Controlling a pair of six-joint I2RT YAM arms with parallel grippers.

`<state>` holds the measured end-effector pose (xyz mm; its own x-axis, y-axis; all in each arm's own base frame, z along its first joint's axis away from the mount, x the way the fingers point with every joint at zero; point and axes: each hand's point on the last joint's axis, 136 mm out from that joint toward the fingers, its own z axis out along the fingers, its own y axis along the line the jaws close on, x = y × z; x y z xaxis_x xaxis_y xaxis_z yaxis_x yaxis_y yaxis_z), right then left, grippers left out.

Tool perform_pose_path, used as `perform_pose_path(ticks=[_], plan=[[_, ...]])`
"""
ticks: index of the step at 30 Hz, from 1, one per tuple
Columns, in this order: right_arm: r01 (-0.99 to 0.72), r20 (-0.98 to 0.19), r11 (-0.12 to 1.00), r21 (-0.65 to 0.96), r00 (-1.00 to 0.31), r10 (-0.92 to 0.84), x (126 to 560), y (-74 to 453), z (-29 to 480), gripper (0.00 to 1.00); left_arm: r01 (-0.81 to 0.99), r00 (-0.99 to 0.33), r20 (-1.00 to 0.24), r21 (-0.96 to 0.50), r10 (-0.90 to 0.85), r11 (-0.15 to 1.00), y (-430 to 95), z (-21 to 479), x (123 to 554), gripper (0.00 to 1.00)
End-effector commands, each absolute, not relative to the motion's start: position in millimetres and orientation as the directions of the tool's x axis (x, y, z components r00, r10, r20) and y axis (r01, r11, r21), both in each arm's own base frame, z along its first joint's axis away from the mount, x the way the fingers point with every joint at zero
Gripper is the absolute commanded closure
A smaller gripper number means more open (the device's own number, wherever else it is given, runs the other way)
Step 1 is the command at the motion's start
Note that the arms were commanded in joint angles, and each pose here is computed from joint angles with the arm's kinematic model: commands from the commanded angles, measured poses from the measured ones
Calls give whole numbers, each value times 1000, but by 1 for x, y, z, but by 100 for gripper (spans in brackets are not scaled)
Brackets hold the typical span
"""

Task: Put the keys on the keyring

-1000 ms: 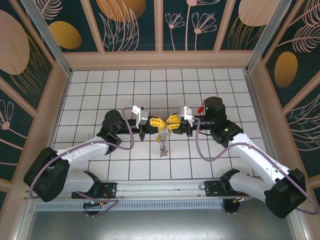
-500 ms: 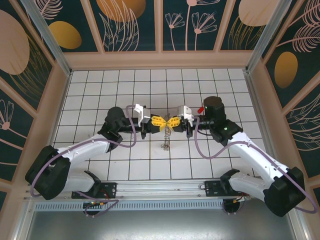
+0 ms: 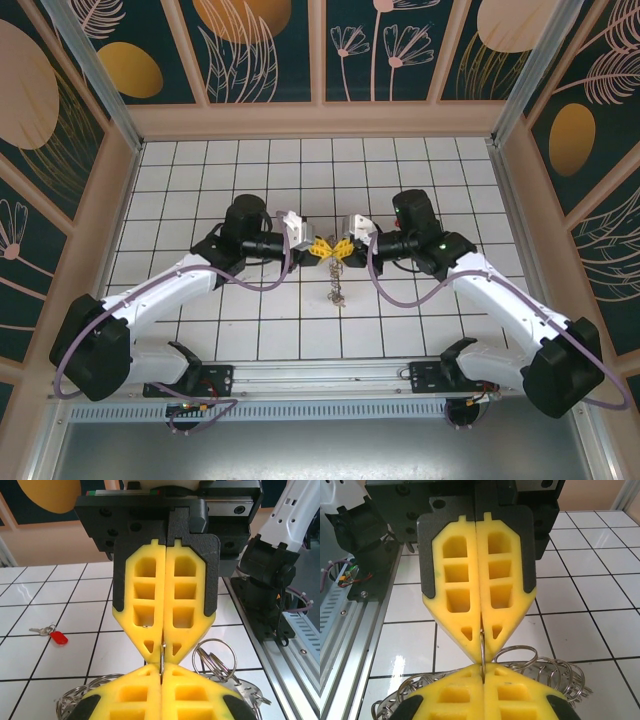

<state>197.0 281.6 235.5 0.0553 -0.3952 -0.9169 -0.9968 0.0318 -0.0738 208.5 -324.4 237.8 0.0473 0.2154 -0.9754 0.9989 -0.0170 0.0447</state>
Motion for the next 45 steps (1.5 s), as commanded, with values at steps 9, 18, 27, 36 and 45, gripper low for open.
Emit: perform_pose_path(ticks=[9, 18, 27, 36, 45], plan=[[-987, -965, 2, -162, 158, -211, 180, 275, 279, 68, 995, 101, -987, 100, -122, 21, -314, 296, 187, 100], [-971, -960, 103, -218, 194, -201, 185, 258, 289, 56, 894, 392, -919, 390, 36, 222, -304, 289, 208, 100], [-835, -932, 420, -356, 282, -228, 219, 225, 312, 49, 688, 715, -696, 717, 69, 110, -301, 298, 183, 100], [-519, -962, 810, -273, 148, -229, 275, 157, 308, 47, 597, 795, -600, 800, 83, 61, -303, 302, 181, 100], [-308, -999, 951, -35, -17, -42, 302, 108, 288, 42, 554, 822, -560, 828, 107, 79, -301, 302, 185, 100]])
